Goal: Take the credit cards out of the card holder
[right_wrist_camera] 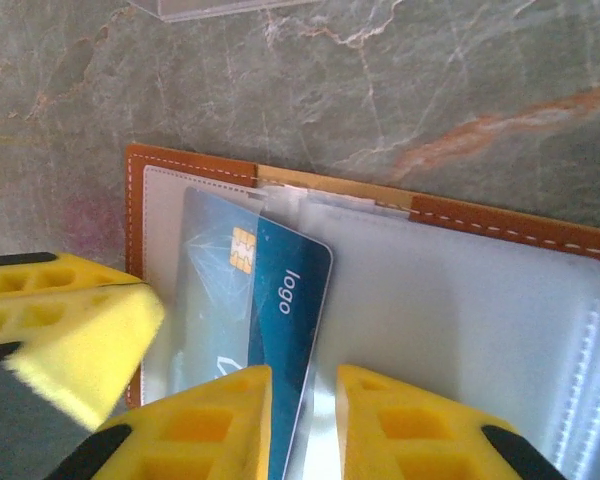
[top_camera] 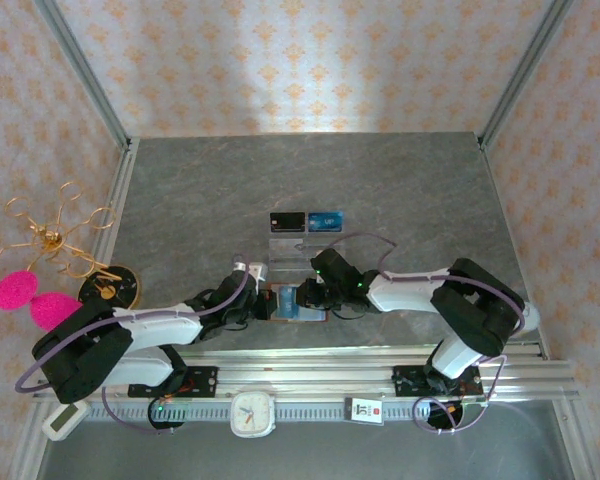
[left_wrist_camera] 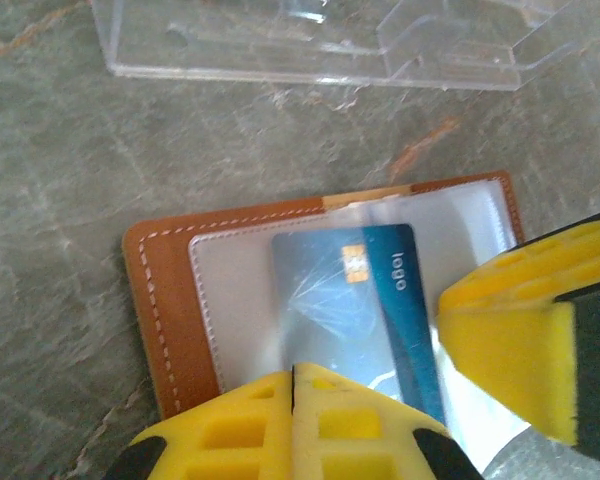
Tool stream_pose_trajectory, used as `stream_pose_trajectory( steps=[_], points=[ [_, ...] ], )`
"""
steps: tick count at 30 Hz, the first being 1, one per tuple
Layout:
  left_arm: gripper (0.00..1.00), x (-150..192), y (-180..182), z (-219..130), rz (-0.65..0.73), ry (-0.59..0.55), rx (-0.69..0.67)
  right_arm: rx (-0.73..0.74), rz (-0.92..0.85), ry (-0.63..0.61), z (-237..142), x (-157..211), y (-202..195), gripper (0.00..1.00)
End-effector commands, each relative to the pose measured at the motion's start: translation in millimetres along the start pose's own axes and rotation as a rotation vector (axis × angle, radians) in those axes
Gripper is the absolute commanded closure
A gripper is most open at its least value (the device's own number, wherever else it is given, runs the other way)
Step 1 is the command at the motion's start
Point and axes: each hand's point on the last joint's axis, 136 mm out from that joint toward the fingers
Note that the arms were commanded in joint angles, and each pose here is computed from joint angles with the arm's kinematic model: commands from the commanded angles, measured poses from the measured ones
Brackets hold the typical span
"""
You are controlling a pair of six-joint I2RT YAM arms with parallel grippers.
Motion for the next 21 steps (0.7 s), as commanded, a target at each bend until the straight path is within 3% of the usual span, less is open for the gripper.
stream_pose_trajectory(
  steps=[1,8,13,17,21],
  points=[
    [1.00,19,17,6,0.006,0.055,-0.051,0.016,-0.021,-0.006,3,-3,3,0.76],
    [1.00,28,19,11,0.017,0.098,-0.055,0.009,-0.035,0.024,13,1,6,0.76],
    [1.00,32,21,10,0.020,0.108,-0.049,0.039,-0.035,0.028,15,2,1,0.83],
    [1.00,29,21,7,0.017,0.092,-0.052,0.058,0.006,0.004,8,1,-5,0.99],
    [1.00,25,15,5,0.017,0.086,-0.035,0.031,0.008,0.027,1,-2,9,1.00]
  ],
)
Point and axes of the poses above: each hand's point on the last joint's axis, 136 mm out from that joint toward the fingers, its own z axis out along the fingers, its own y axis along the line the jaws close on, x = y × z, and after that the axes turned 3 degrees about -z, right-handed
